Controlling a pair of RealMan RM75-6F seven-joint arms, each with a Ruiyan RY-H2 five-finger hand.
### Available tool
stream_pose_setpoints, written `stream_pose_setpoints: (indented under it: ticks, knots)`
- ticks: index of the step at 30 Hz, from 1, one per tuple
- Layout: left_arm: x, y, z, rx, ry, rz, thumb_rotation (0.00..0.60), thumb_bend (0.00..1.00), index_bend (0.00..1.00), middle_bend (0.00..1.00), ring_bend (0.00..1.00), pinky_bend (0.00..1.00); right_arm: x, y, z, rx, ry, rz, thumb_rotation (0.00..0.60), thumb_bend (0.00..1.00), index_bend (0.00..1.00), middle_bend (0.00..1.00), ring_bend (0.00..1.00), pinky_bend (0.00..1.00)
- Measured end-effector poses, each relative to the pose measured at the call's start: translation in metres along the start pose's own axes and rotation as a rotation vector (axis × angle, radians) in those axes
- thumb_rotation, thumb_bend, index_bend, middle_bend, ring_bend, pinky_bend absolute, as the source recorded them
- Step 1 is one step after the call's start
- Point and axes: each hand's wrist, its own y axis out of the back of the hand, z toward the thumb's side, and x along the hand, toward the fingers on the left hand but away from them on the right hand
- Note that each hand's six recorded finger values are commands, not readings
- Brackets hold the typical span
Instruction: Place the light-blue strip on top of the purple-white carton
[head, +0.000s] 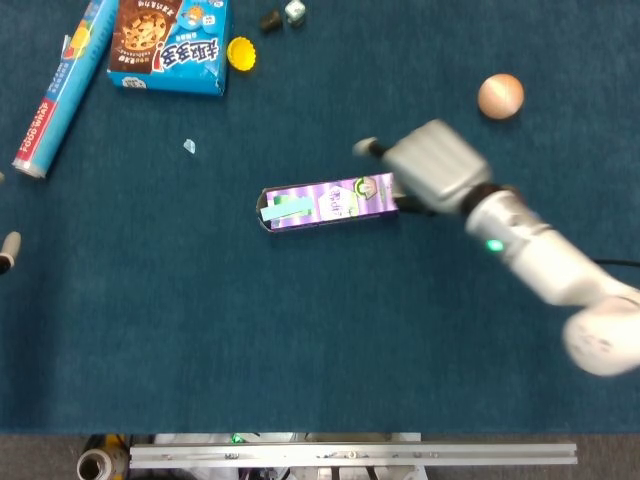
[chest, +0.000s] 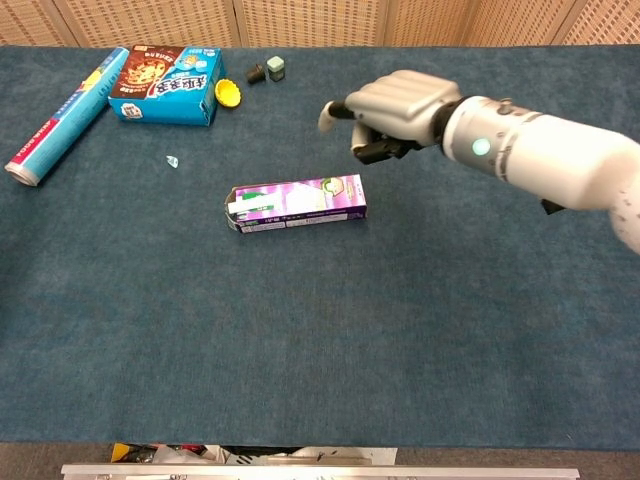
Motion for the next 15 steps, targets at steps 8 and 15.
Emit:
stream_pose_setpoints:
  ticks: [8,15]
  knots:
    - [0.009,-0.002,-0.004,-0.006,0.002,0.010,0.600,0.25,0.28,0.58,0.64,0.87,0.071,0.001,-0.079,-0.027,-0.226,-0.117,0.250,0.44,0.21,0.71,0.69,0.94]
    - [0.013,-0.004,-0.002,0.005,-0.010,0.019,0.600,0.25,0.28,0.55,0.61,0.81,0.145,-0.010,-0.141,-0.067,-0.434,-0.201,0.324,0.43,0.20,0.55,0.52,0.79]
